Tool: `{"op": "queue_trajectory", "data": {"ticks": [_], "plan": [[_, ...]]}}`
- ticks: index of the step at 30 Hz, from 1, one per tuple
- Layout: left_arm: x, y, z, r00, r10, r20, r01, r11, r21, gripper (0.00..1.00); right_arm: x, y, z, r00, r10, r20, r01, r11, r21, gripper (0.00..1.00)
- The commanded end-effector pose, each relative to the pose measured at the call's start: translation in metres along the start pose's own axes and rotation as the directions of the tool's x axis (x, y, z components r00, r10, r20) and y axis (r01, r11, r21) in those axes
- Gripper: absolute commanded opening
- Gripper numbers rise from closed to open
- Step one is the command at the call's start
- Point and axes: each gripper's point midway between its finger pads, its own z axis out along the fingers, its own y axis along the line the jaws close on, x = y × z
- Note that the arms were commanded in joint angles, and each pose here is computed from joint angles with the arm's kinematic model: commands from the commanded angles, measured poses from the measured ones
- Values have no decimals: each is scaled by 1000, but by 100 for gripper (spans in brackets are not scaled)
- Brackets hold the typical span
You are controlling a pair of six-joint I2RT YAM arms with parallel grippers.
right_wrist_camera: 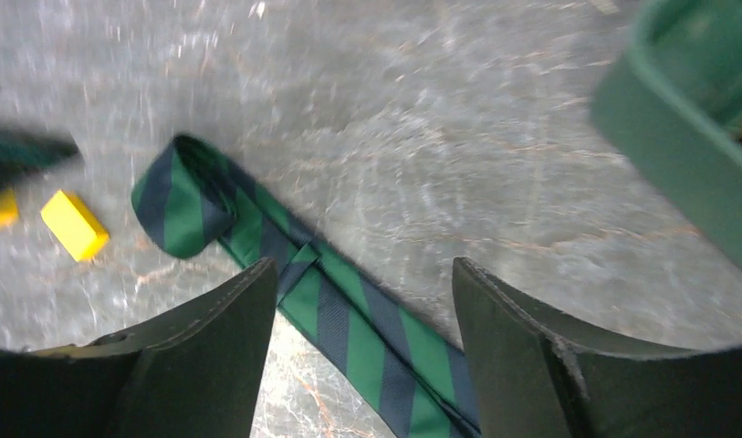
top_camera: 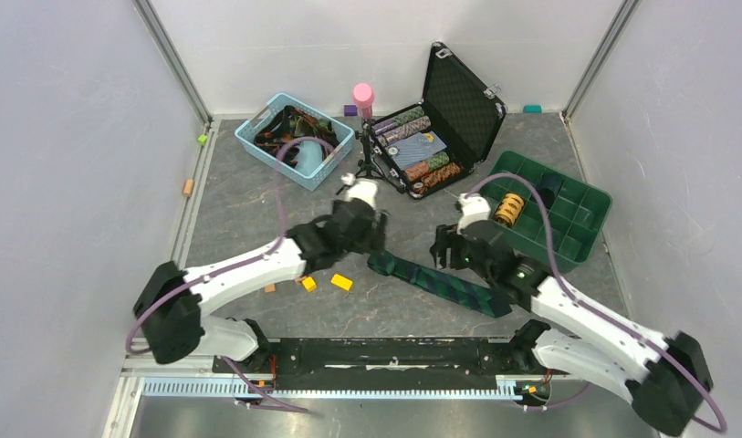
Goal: Roll the ties
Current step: Roll the tie at the center of the board.
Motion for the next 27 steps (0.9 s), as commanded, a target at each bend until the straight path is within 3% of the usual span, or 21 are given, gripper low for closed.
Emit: {"op": "queue_trajectory", "data": {"ticks": [1,5,10,18,27], "plan": [[-20,49,-9,964,-258,69,257,966,35,88,-12,57,21,984,-179,-12,171,954,-248,78],[-15,98,-19,929,-360,87,363,931,-29,99,-3,95,43,951,-306,-38,273,892,-360,88],[-3,131,-31,896,-435,89,441,895,-65,100,6,143,63,910,-412,-40,343,806,-483,98],[13,153,-42,871,-481,101,490,865,-106,100,35,167,94,812,-577,-86,440,703,-559,98],[17,158,-43,863,-496,96,505,855,-120,100,57,155,118,744,-655,-130,506,680,-531,98]]}}
